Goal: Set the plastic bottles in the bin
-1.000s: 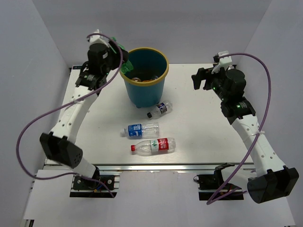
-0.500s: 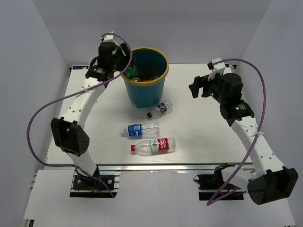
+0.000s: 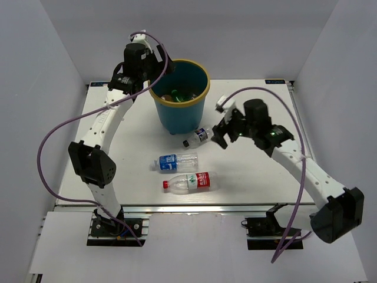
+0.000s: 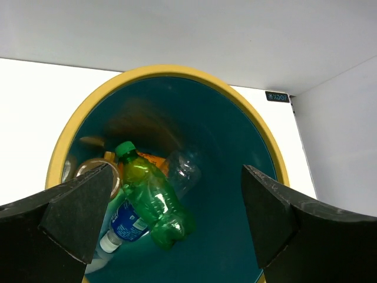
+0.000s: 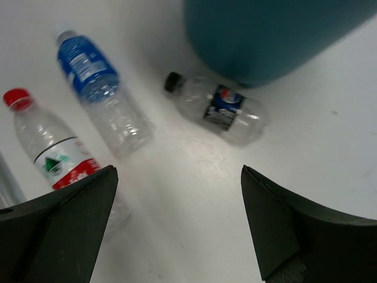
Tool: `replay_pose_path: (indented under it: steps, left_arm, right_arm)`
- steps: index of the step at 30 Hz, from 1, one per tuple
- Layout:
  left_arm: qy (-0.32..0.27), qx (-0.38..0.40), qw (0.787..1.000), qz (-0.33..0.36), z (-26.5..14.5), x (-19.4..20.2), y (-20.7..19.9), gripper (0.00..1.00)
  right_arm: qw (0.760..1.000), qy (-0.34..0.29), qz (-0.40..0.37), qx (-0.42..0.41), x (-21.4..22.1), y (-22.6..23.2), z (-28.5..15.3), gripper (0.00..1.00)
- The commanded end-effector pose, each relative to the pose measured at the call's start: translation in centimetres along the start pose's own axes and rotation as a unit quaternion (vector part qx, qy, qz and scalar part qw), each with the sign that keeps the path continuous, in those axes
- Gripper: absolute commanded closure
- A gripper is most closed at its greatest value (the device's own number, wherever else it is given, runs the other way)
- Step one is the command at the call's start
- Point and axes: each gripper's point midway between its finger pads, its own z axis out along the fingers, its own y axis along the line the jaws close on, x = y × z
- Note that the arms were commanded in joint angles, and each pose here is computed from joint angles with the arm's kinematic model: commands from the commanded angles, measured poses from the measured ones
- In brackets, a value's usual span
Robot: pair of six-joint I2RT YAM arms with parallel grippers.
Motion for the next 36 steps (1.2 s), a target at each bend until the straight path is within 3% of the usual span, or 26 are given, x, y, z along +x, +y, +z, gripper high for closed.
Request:
replay_pose_path:
  steps: [1,5,6,8,9,11,12,15,22,30,33,34,36]
  left_arm:
    - [-0.025,0.015,1.0,0.009,-2.1,-2.7,-1.5,0.02]
    - [-0.062,-0.042,0.997,0.005,-5.2,-4.4,0.2,0.02]
    - [-0.047,-0.067,0.997,-0.004,-5.3,-2.5,1.8,0.02]
    - [-0.082,-0.087,0.992,-0.027,-8.5,-3.2,2.6,0.02]
    - [-0.053,-0.115,0.991,-0.03,-8.4,0.5,5.0,0.02]
    - [-0.08,-0.12,0.988,-0.055,-11.6,0.9,5.6,0.02]
    - [-0.067,-0.169,0.981,-0.06,-12.0,4.0,8.5,0.02]
    - [-0.093,-0.237,0.961,-0.106,-15.8,5.9,11.8,0.02]
    - [-0.053,-0.291,0.945,-0.142,-21.0,13.1,15.7,0.02]
    - [-0.024,-0.343,0.928,-0.146,-24.2,16.0,17.8,0.02]
    - [-0.022,-0.344,0.927,-0.147,-24.2,16.1,17.8,0.02]
    - [-0.023,-0.344,0.927,-0.147,-24.2,16.1,17.8,0.02]
    - [-0.029,-0.342,0.928,-0.147,-24.1,15.7,17.7,0.02]
  right_arm:
    - [0.992,0.018,-0.081,-0.09,-0.3,4.6,1.2,0.11]
    - [0.983,0.01,-0.135,-0.126,-0.6,8.6,4.8,0.11]
    - [0.98,0.004,-0.149,-0.128,-0.9,9.4,5.5,0.11]
    - [0.971,-0.013,-0.195,-0.139,-1.8,11.6,7.5,0.11]
    - [0.968,-0.017,-0.205,-0.146,-2.0,12.3,8.1,0.11]
    - [0.96,-0.015,-0.221,-0.173,-2.0,14.3,9.7,0.11]
    - [0.956,-0.011,-0.228,-0.183,-1.7,14.8,10.3,0.11]
    - [0.948,0.0,-0.241,-0.208,-0.7,16.4,12.6,0.1]
    - [0.943,0.052,-0.256,-0.206,3.5,16.6,17.9,0.11]
    - [0.953,0.062,-0.247,-0.165,5.3,15.8,22.2,0.11]
    - [0.955,0.057,-0.246,-0.154,5.0,15.5,22.3,0.23]
    - [0.956,0.054,-0.247,-0.152,4.6,15.4,22.2,0.38]
    - [0.957,0.02,-0.251,-0.147,2.4,15.4,22.1,0.53]
